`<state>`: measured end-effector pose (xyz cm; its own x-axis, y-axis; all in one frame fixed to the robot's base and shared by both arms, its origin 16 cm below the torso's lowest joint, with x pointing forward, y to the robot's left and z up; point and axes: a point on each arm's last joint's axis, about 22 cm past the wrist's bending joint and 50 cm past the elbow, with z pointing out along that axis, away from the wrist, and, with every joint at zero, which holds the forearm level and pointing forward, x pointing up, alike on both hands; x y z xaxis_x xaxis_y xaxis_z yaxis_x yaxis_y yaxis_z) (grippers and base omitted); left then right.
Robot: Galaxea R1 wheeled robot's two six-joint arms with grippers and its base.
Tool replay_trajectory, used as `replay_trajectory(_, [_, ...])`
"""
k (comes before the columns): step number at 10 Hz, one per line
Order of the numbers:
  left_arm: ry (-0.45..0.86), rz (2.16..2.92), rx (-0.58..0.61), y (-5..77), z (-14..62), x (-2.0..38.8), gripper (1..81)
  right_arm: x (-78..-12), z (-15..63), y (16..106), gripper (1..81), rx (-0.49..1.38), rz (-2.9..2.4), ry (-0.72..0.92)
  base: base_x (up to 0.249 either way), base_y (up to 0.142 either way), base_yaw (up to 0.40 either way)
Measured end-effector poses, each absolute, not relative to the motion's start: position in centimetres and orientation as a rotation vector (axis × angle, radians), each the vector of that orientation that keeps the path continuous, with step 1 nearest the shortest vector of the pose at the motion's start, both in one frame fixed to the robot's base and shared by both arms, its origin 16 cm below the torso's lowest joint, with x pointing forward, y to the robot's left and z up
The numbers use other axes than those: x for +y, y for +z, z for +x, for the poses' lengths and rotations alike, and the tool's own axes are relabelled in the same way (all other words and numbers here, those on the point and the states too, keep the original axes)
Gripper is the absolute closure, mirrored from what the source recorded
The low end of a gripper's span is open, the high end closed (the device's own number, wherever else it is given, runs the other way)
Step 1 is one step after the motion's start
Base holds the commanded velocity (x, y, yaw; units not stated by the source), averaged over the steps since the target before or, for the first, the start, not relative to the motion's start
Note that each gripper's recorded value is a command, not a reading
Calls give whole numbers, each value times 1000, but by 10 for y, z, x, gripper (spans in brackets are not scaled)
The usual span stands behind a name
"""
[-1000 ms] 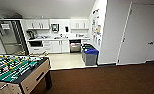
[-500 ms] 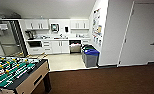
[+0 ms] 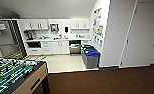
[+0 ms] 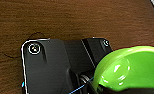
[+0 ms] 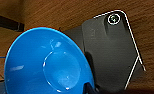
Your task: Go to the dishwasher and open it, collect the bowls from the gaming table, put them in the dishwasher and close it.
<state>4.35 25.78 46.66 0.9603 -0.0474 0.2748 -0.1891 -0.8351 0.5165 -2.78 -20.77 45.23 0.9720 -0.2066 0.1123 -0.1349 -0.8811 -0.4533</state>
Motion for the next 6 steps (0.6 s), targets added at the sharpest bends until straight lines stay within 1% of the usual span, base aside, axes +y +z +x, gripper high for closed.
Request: replay_trajectory(6, [338, 2546, -167, 467, 44, 258, 811, -207, -29, 452, 811, 244, -2663, -215, 169, 0, 0])
